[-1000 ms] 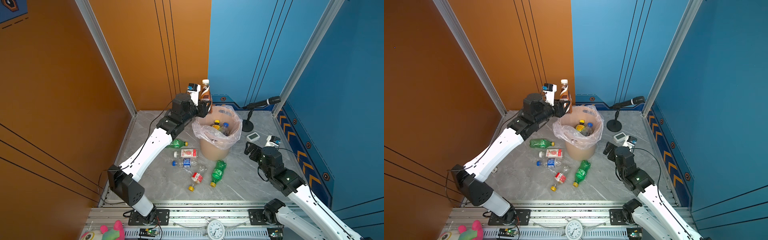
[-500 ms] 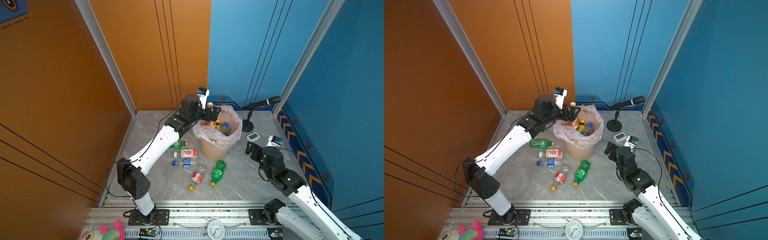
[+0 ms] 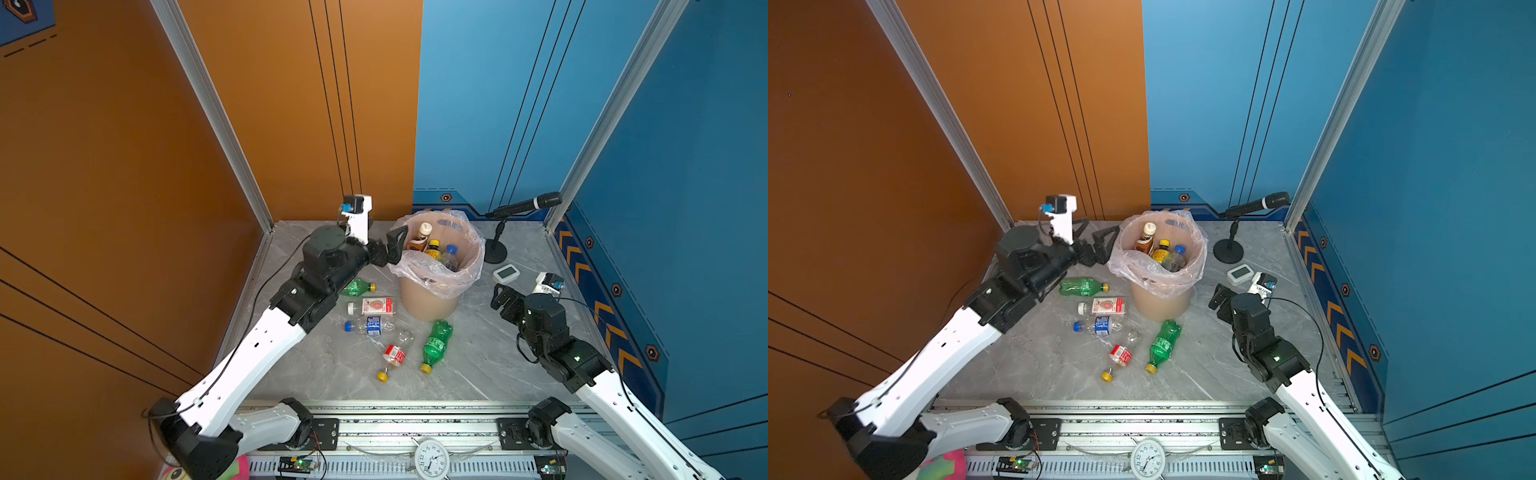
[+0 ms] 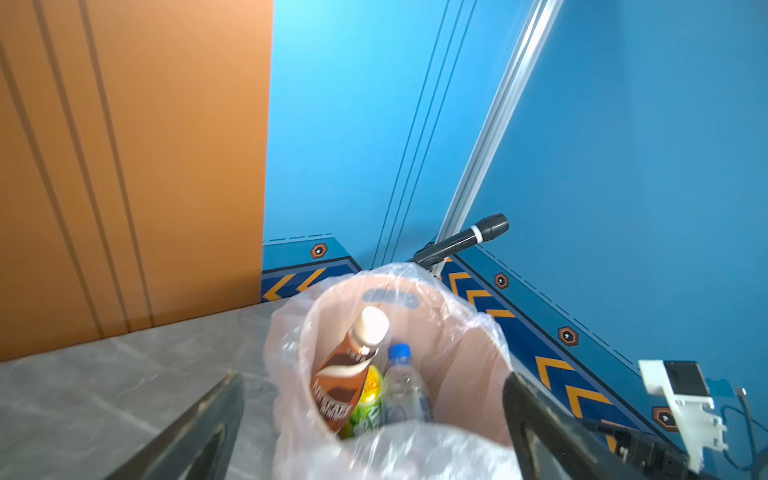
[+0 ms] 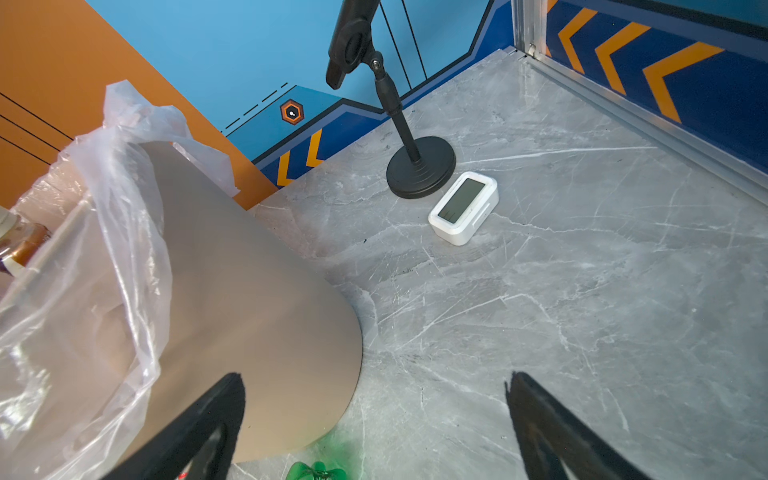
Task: Put the plastic bottles in the bin
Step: 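Withdraw the left gripper while the right gripper grasps the green soda bottle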
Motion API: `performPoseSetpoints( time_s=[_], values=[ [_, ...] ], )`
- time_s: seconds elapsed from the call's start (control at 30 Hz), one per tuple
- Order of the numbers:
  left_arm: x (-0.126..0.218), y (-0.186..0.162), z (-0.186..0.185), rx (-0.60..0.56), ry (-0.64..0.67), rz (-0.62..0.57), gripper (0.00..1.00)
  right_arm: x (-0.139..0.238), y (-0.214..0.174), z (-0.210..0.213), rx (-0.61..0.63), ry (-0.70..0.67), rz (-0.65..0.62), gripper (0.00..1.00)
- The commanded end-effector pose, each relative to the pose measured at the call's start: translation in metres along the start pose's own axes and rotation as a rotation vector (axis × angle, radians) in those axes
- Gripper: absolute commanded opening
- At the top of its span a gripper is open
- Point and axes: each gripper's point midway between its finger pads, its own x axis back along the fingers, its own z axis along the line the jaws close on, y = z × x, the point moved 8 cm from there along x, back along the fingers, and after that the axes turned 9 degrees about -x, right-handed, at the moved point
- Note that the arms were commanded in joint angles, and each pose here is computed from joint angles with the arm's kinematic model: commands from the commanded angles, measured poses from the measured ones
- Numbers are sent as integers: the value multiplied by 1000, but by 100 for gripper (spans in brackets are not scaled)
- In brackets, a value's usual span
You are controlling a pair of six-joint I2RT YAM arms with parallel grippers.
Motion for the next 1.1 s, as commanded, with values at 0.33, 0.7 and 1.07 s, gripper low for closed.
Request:
performPoseSetpoints(
  time_s=[0.33,0.7,1.07],
  values=[
    [103,-193,62,231,359,318,98,-13,-43,-18,-87,-42,171,100],
    [104,-203,69,272,390,334,98,-8,-100,-4,-73,-20,246,100],
    [105,-209,74,298,400,357,98,-19,-160,29,-38,-5,349,100]
  ],
)
